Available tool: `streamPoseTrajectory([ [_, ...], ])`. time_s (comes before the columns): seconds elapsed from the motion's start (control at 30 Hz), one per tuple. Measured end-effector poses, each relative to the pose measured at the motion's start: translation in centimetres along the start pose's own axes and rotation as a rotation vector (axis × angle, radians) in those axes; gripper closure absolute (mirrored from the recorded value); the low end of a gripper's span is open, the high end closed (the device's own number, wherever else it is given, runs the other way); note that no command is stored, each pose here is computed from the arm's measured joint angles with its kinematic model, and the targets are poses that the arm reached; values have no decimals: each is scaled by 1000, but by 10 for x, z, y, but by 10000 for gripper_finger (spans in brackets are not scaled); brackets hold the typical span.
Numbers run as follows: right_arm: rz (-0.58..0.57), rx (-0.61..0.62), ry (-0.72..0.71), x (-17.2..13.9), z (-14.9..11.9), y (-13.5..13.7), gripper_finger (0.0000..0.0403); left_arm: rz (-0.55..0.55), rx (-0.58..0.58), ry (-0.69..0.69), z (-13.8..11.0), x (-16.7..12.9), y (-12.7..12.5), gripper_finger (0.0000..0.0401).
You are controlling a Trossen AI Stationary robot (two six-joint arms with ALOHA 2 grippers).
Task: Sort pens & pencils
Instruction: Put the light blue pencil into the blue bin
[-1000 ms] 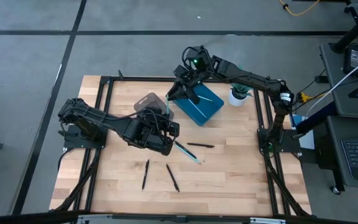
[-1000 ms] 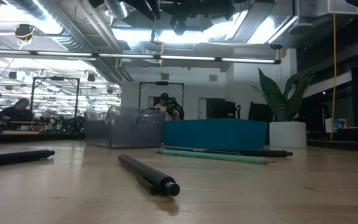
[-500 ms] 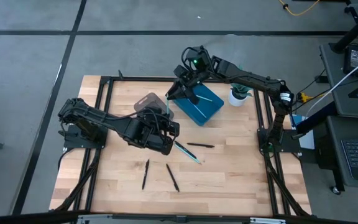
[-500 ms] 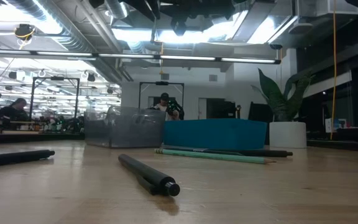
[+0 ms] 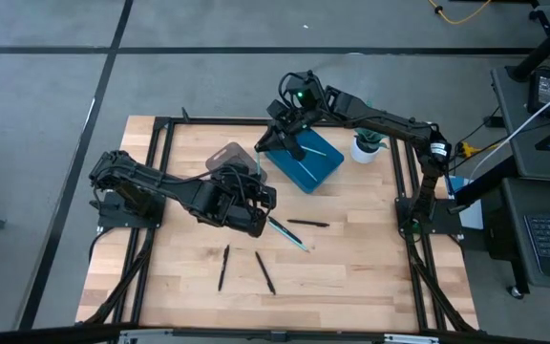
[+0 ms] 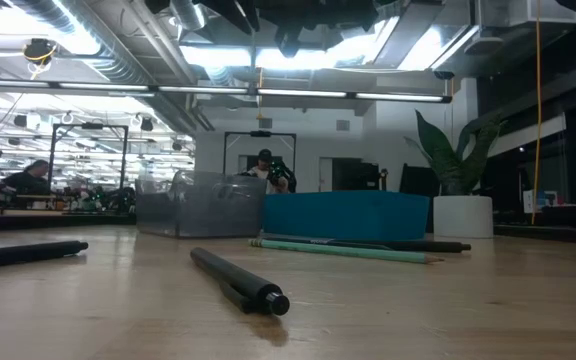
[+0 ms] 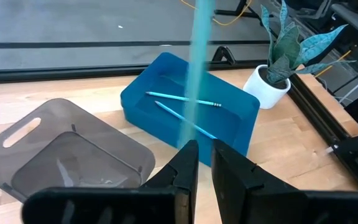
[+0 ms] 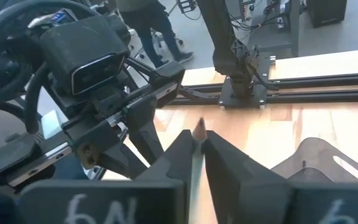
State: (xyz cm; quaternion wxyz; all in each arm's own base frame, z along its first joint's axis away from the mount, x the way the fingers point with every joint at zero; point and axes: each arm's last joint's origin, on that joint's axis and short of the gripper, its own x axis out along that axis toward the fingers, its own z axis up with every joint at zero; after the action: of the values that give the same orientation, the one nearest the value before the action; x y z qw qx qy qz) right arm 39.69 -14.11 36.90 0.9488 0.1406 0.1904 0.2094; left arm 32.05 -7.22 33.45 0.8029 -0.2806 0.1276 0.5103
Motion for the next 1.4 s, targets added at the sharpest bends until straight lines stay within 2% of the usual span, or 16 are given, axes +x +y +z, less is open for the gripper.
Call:
streamPoseTrajectory([
  [0.13, 0, 0, 0, 0, 0, 0, 382, 1, -1, 3, 0, 0, 0, 362],
  [0.8, -1, 11, 4, 0, -1, 0, 383, 1, 2, 5, 0, 0, 0, 362],
  [1.4, -93, 38, 3, -14, -2, -15, 383, 57, 79, 11, 0, 0, 9, 362],
])
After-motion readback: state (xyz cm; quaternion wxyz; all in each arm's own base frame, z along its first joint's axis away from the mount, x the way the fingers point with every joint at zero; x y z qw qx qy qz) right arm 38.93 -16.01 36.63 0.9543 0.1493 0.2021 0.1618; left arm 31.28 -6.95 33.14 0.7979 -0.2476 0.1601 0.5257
